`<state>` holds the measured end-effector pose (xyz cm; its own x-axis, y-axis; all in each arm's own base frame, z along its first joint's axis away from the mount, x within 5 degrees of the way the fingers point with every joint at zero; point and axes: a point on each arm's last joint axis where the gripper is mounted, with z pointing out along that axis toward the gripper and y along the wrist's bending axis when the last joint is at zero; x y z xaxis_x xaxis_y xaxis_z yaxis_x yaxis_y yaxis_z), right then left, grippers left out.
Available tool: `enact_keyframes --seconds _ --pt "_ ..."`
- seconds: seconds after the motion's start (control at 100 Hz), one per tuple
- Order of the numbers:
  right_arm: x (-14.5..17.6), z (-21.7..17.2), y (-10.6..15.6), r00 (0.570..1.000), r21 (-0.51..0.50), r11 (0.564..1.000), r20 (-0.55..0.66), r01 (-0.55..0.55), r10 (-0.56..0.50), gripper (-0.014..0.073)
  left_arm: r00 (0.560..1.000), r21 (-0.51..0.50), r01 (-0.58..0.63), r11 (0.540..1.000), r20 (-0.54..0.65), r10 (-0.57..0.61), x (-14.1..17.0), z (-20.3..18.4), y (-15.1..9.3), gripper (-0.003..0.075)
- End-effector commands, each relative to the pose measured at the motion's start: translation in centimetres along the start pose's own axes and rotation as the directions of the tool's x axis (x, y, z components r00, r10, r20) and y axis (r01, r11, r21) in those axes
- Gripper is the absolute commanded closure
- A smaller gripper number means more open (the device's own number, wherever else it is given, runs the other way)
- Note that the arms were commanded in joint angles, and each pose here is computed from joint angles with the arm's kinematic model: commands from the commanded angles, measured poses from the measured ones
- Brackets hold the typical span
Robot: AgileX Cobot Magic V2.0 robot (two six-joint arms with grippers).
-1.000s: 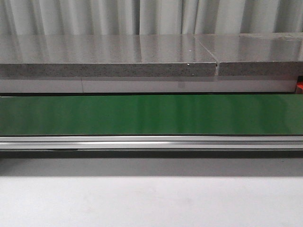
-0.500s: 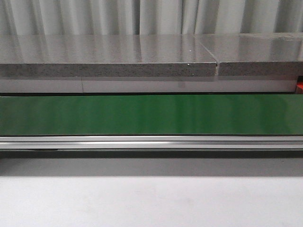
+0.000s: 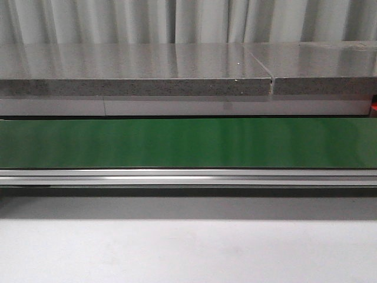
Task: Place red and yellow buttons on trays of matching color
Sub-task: 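Lower the left gripper onto a red-capped button and grasp it, then carry the red button onto the green conveyor and open the left gripper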
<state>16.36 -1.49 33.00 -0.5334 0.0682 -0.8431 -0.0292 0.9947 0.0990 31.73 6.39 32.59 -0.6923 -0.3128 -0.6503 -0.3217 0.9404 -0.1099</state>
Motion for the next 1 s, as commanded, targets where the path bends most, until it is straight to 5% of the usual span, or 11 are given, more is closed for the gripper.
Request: enact_keyframes --seconds 0.0,0.39,0.99 --pt "-1.3 -0.6 0.0 0.996 0.014 1.000 0.084 -0.003 0.002 0.0661 0.996 0.051 -0.038 0.998 0.077 0.034 -0.8 -2.0 -1.1 0.0739" --pt "-1.3 -0.6 0.0 0.996 0.014 1.000 0.084 -0.003 0.002 0.0661 0.994 0.102 -0.105 0.989 -0.003 0.106 1.4 0.3 -3.6 0.0739" --pt "-1.3 -0.6 0.0 0.996 0.014 1.000 0.084 -0.003 0.002 0.0661 0.986 0.090 -0.098 0.991 -0.129 0.109 2.5 3.6 -3.6 0.0698"
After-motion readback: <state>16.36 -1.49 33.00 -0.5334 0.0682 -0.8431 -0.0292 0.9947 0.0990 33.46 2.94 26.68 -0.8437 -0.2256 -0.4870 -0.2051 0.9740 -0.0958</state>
